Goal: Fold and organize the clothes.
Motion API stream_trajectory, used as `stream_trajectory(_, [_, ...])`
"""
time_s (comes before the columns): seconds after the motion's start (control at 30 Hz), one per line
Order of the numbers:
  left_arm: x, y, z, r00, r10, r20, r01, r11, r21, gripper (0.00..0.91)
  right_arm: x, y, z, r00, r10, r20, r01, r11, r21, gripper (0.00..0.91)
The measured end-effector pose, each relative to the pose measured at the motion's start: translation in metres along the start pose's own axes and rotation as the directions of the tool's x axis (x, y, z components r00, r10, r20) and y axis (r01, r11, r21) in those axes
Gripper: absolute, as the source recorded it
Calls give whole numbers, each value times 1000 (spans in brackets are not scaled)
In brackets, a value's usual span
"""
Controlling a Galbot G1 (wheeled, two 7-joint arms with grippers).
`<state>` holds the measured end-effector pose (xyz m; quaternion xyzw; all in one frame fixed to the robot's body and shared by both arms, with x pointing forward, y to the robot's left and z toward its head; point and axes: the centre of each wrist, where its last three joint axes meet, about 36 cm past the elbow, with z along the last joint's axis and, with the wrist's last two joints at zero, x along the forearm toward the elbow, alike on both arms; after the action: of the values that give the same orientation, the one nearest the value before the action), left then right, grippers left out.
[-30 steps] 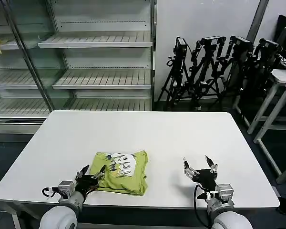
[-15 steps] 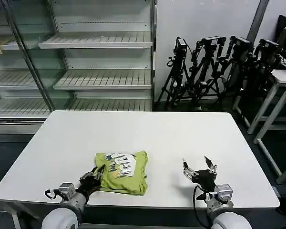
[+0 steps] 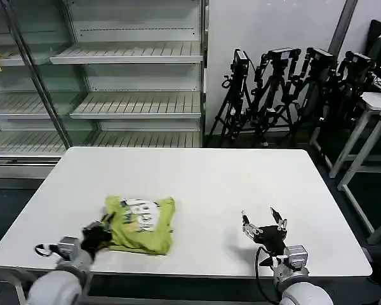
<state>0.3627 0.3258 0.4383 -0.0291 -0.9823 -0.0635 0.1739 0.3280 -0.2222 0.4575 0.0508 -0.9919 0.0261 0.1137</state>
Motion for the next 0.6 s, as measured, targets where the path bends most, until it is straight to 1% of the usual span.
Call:
stream_trajectory(0.1, [5, 36, -14, 998, -69, 10, 70, 992, -110, 10, -1, 1, -1, 1000, -2, 6, 2, 1000, -2, 907])
stream_trajectory(0.17, [10, 63, -24, 992, -124, 16, 125, 974, -189, 10, -1, 3, -2, 1000, -5, 10, 5, 1000, -5, 907])
stream_trajectory(0.3, [25, 114, -49, 973, -230, 30, 226, 911, -345, 10, -2, 7, -1, 1000, -12, 13, 12, 1000, -8, 907])
stream_trajectory(0.37, [34, 131, -60, 962, -271, 38, 263, 875, -407, 10, -2, 8, -1, 1000, -14, 11, 14, 1000, -9, 907])
stream_trajectory(0.47, [44, 142, -76, 950, -308, 57, 297, 827, -477, 10, -1, 8, 1, 1000, -13, 7, 14, 1000, -6, 907])
stream_trajectory(0.53, [50, 136, -85, 948, -309, 77, 304, 806, -508, 10, 0, 7, 2, 1000, -11, 4, 11, 1000, -3, 907])
stream_trajectory(0.6, [55, 121, -90, 949, -298, 100, 305, 792, -529, 10, 1, 6, 2, 1000, -8, 4, 8, 1000, -2, 907])
